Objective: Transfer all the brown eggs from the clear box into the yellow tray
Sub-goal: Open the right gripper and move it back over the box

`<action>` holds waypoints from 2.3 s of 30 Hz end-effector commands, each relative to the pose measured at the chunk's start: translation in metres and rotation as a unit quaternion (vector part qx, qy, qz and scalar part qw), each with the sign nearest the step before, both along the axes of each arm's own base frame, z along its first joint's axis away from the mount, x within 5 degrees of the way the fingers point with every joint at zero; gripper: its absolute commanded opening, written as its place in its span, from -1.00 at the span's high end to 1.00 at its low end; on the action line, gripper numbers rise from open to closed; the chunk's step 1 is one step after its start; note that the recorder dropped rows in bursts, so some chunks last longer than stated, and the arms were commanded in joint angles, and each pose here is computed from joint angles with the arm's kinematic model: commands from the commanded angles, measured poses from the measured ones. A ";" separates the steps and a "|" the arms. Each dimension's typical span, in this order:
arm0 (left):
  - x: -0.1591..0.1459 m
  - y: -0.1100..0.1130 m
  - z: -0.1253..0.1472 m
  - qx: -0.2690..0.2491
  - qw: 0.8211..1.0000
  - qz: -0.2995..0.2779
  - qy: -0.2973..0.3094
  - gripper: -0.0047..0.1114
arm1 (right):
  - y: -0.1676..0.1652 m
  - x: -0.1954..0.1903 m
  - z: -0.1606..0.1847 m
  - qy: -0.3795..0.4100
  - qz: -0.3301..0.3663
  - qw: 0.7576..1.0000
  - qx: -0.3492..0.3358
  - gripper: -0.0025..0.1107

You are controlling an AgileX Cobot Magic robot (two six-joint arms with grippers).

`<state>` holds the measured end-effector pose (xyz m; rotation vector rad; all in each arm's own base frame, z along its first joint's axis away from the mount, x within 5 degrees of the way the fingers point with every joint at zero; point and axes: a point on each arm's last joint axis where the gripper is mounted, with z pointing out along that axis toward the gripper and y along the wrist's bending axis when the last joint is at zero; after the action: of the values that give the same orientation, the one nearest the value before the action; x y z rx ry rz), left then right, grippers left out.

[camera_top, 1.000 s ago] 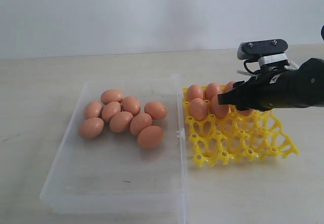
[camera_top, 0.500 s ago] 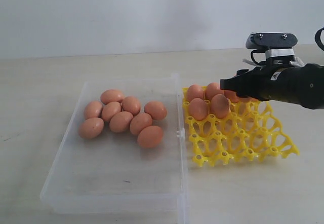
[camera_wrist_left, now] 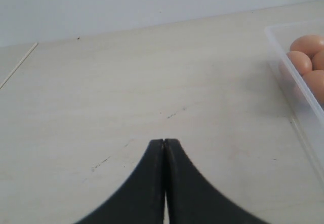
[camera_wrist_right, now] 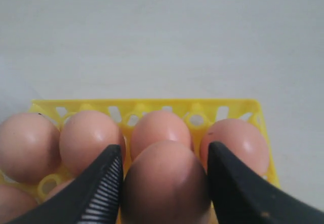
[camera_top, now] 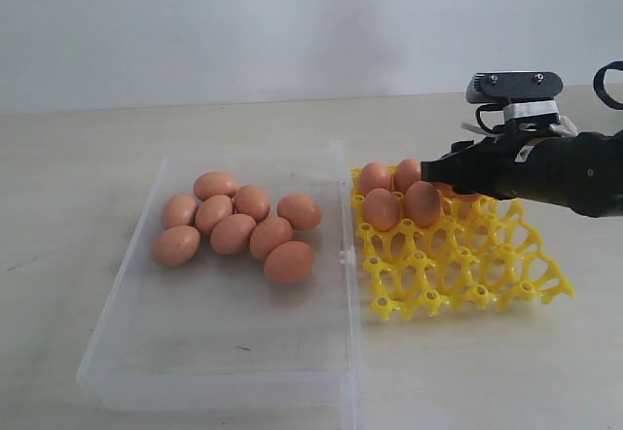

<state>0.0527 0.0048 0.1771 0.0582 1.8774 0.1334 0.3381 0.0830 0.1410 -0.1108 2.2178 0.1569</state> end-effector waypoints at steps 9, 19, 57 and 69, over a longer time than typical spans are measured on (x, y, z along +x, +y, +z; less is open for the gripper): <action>0.000 0.000 0.002 -0.003 1.000 0.002 -0.008 0.92 | -0.001 0.002 -0.005 0.005 0.006 1.000 -0.010 0.95; 0.000 0.000 0.002 -0.003 1.000 0.002 -0.008 0.92 | -0.001 0.001 -0.006 0.010 0.016 1.000 -0.017 0.24; 0.000 0.000 0.002 -0.002 1.000 0.001 -0.008 0.92 | 0.117 -0.031 0.118 0.141 0.264 0.952 -0.060 0.96; 0.000 0.000 0.002 -0.002 1.000 0.001 -0.008 0.92 | 0.194 0.001 0.094 0.276 0.323 0.903 -0.062 0.71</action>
<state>0.0527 0.0048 0.1771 0.0582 1.8774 0.1334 0.3299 0.2697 0.2550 -0.9660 2.5515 0.4466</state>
